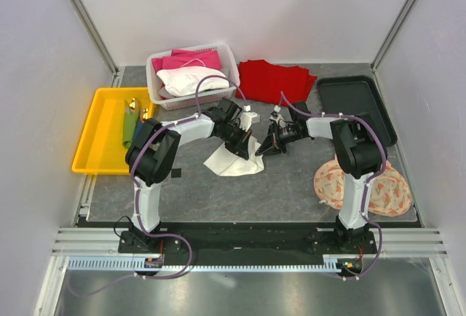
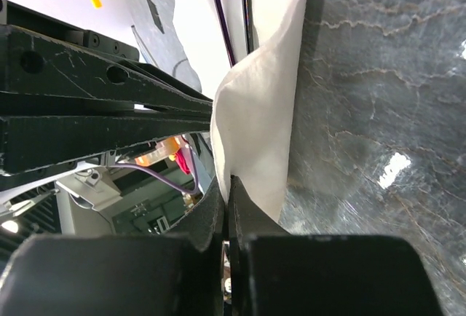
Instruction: Place the utensils on the paper napkin and roll it up
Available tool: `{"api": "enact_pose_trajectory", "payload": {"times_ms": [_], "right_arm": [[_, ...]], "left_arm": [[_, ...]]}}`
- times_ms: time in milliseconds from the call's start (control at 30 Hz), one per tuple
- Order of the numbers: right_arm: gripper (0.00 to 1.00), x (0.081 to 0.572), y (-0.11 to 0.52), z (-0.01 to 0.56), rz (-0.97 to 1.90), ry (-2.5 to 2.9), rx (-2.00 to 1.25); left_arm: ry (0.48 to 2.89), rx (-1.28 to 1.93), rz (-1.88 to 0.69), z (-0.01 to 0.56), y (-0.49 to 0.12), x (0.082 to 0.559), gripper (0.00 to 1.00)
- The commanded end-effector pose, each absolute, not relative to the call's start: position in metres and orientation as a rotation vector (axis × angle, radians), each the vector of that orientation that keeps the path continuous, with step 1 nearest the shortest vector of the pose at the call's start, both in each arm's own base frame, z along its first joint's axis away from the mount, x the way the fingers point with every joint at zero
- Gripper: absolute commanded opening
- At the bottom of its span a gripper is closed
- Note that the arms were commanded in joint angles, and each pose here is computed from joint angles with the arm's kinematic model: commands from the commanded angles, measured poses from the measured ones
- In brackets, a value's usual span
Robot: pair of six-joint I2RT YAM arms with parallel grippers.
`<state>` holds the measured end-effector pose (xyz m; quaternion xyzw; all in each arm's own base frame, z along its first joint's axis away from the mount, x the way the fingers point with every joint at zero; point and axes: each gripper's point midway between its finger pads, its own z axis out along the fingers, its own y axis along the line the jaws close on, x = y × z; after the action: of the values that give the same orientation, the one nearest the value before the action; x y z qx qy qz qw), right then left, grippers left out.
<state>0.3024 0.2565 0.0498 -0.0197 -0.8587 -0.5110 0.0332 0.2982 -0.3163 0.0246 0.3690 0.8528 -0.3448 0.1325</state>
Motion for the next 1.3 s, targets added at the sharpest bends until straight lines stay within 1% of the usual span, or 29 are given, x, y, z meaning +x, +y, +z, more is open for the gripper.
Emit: {"api": "enact_pose_trajectory", "payload": {"times_ms": [0,500,633,700,833,900,933,1067,1133,1200,1233,1267], "right_arm": [[0.00,0.305,0.258,0.060,-1.625,-2.637,-0.046],[0.00,0.307,0.254,0.055,-1.594,-2.664,-0.070],[0.00,0.306,0.253,0.053,-1.585,-2.665,-0.070],[0.00,0.306,0.253,0.052,-1.584,-2.666,-0.068],[0.00,0.307,0.253,0.054,-1.588,-2.668,-0.060],[0.00,0.308,0.253,0.056,-1.597,-2.666,-0.059],[0.00,0.307,0.253,0.056,-1.594,-2.667,-0.059],[0.01,0.306,0.253,0.056,-1.599,-2.658,-0.057],[0.09,0.302,0.251,0.052,-1.578,-2.656,-0.058],[0.21,0.299,0.247,0.046,-1.537,-2.670,-0.061],[0.30,0.293,0.244,0.042,-1.508,-2.678,-0.037],[0.41,0.291,0.241,0.039,-1.481,-2.687,-0.037]], "left_arm": [[2.464,1.036,-0.991,0.033,-0.313,0.307,0.04],[2.433,1.065,-0.947,0.043,-0.298,0.298,0.05],[2.386,1.069,-0.956,0.056,-0.302,0.302,0.15],[2.381,1.069,-0.945,0.059,-0.302,0.303,0.15],[2.407,1.079,-0.917,0.052,-0.295,0.301,0.21],[2.419,1.086,-0.915,0.050,-0.293,0.298,0.21],[2.425,1.086,-0.917,0.049,-0.291,0.295,0.19],[2.432,1.092,-0.925,0.047,-0.291,0.291,0.16],[2.442,1.087,-0.909,0.042,-0.290,0.292,0.15],[2.443,1.081,-0.908,0.040,-0.291,0.295,0.14],[2.449,1.078,-0.909,0.038,-0.291,0.295,0.14],[2.454,1.071,-0.913,0.037,-0.292,0.295,0.14]]}}
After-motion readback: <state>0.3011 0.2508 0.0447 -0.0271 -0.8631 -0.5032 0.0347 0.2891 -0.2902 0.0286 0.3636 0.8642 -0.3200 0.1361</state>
